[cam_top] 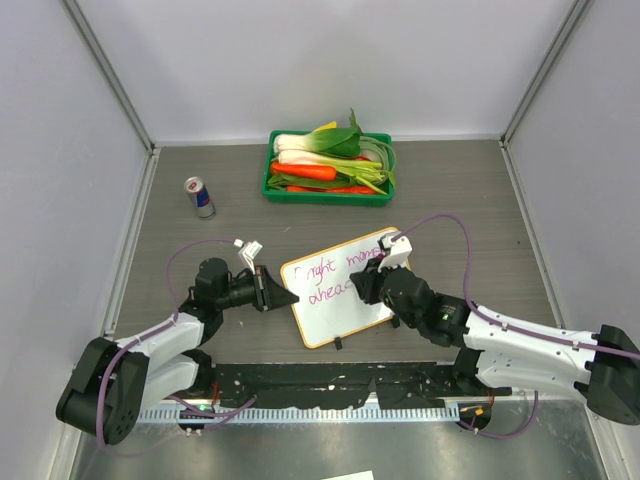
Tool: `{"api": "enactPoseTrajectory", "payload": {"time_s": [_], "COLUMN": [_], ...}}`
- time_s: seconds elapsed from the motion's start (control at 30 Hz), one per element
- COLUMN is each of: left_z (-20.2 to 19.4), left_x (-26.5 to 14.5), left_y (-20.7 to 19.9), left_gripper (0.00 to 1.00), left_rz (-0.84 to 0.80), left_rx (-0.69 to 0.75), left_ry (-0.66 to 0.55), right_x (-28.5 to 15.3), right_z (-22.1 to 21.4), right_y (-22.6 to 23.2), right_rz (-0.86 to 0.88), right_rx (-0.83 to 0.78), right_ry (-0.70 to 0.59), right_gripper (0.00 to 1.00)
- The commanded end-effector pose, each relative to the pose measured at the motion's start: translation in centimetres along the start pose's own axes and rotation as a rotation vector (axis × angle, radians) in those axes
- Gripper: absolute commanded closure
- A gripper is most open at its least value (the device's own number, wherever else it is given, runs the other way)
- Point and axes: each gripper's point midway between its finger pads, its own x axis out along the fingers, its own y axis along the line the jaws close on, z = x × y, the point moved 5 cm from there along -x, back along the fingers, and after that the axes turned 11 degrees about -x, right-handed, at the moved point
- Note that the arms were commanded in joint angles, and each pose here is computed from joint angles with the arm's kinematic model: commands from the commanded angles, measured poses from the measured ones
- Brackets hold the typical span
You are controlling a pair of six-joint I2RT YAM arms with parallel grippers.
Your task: Write a sentence on the whiteboard
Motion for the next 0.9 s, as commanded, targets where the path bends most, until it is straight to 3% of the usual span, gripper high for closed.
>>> {"api": "enactPoseTrajectory", "payload": {"time_s": [0.0,0.87], "left_z": [0.3,0.4], "left_x": [0.1,0.1], "left_y": [0.1,0.1], "left_gripper": [1.0,1.0], "left_rz": [0.003,0.003], "left_rx": [0.041,0.043], "left_ry": [-0.013,-0.017], "right_x": [-0.2,-0.3], "right_z": [-1.9,0.2], "right_y": [-1.3,-1.7], "right_rz": [-0.053,-0.108], "right_rx": [-0.04,-0.054], "right_ry": [0.067,0.007], "right_gripper": [0.99,0.99]}}
